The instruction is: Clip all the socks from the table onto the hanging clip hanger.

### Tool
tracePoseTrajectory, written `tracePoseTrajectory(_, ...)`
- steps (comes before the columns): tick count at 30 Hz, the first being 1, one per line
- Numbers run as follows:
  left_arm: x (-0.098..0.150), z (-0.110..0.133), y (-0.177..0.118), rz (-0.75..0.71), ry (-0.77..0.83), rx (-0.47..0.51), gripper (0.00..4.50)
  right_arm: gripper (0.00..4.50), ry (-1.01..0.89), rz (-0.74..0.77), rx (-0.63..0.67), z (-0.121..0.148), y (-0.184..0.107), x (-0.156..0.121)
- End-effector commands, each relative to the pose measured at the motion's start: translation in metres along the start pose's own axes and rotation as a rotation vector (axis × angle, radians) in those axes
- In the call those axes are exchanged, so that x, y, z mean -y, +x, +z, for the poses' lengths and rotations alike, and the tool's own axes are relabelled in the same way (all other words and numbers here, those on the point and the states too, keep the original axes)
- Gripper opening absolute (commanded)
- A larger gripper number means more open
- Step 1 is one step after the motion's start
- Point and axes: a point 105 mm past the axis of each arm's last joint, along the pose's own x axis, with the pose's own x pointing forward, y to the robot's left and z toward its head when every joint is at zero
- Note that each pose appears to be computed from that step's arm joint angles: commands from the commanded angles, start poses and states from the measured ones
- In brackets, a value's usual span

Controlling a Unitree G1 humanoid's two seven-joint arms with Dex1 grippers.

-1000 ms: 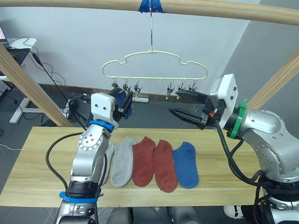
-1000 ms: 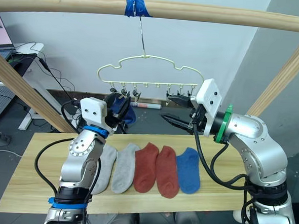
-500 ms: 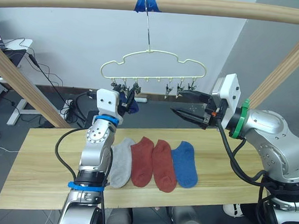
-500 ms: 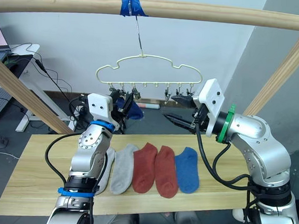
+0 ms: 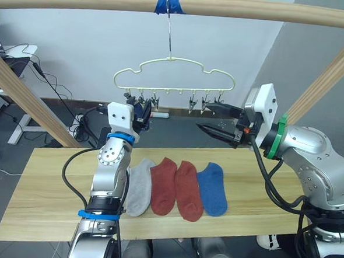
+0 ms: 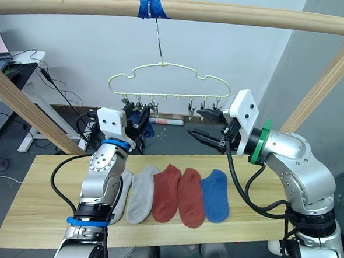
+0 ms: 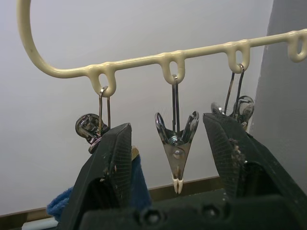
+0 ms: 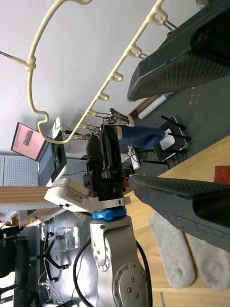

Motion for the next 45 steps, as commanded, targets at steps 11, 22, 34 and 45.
tracePoseTrajectory(11,0.003,0.015,0.008,-0.022,0.004,0.058,0.36,2.57,-0.035,-0.008,0.019,0.008,-0.005,0.0)
tracePoseTrajectory(22,0.002,0.02,0.005,-0.031,0.05,0.068,0.23,3.45,0.099,-0.174,-0.22,-0.07,-0.017,0.0)
tracePoseTrajectory(34,0.001,0.022,0.0,-0.06,0.075,0.055,0.23,4.5,0.271,-0.487,-0.54,-0.206,-0.024,-0.013)
tracePoseTrajectory(45,0.0,0.02,-0.001,-0.085,0.078,0.026,0.23,4.5,0.384,-0.545,-0.63,-0.254,-0.014,-0.024)
